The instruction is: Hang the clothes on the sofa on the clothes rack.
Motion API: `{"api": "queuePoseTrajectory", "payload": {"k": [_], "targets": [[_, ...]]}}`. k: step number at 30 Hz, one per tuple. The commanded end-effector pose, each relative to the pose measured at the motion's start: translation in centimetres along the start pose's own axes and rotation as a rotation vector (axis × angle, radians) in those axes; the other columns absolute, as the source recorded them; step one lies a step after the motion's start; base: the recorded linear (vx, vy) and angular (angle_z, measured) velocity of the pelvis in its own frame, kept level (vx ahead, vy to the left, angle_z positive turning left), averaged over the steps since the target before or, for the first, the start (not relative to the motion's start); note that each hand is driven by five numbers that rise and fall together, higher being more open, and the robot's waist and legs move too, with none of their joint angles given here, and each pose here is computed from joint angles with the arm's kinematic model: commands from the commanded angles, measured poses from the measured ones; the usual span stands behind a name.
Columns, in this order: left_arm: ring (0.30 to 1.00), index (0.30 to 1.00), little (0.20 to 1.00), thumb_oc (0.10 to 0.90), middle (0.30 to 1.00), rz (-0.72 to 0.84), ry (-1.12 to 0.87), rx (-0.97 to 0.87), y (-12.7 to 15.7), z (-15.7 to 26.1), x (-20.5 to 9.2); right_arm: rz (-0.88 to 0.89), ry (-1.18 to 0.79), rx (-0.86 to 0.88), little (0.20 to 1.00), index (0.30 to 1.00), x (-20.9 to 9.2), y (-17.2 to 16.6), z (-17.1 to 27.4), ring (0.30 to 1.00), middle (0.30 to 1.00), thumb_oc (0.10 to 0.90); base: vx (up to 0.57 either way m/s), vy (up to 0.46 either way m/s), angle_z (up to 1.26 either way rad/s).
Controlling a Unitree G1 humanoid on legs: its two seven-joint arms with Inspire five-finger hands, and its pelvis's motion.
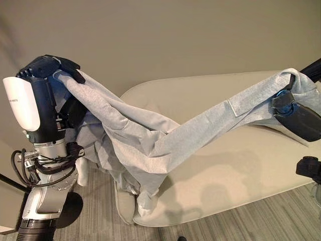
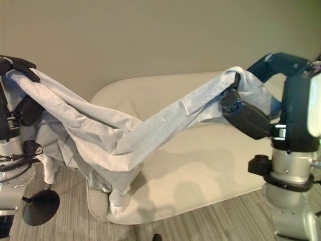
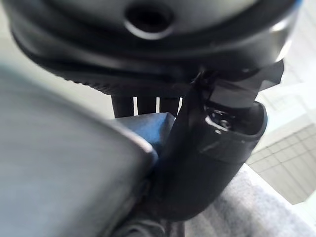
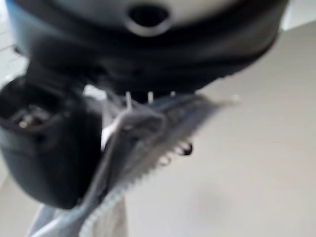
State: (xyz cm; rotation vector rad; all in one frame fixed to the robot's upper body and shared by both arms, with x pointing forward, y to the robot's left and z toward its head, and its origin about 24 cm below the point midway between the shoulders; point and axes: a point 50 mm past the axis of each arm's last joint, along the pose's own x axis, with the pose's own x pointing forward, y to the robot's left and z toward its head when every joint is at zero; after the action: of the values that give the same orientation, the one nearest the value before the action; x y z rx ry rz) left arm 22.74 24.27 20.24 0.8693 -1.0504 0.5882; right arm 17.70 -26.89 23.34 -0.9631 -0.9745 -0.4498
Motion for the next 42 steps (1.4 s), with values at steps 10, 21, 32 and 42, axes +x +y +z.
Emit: {"api": "queuePoseTrajectory", "payload": {"k": [10, 21, 32, 42], "targets": [[0.300, 0.300, 0.300, 0.400, 0.300, 0.115, -0.264, -0.493, -3.9, 8.2, 5.0, -0.235, 0.041, -0.198, 0.300, 0.300, -0.6, -2.9, -0.5, 0.300, 0.300, 0.400, -0.03, 0.309, 0.55], [0.300, 0.300, 0.300, 0.400, 0.300, 0.194, -0.445, -0.308, -1.9, 8.2, 6.3, -0.315, 0.057, -0.244, 0.300, 0.300, -0.5, -2.5, -0.9, 0.300, 0.300, 0.400, -0.12, 0.415, 0.16], [0.300, 0.300, 0.300, 0.400, 0.300, 0.084, -0.238, -0.355, -2.1, 5.8, 3.5, -0.261, 0.024, -0.291, 0.300, 0.300, -1.0, -3.2, -0.6, 0.300, 0.300, 0.400, 0.00, 0.045, 0.18], [0.300, 0.300, 0.300, 0.400, 0.300, 0.008, -0.140, -0.375, -3.2, 4.8, 2.7, -0.251, -0.017, -0.255, 0.300, 0.300, -0.7, -3.2, 0.4, 0.300, 0.300, 0.400, 0.02, 0.041, 0.01]]}}
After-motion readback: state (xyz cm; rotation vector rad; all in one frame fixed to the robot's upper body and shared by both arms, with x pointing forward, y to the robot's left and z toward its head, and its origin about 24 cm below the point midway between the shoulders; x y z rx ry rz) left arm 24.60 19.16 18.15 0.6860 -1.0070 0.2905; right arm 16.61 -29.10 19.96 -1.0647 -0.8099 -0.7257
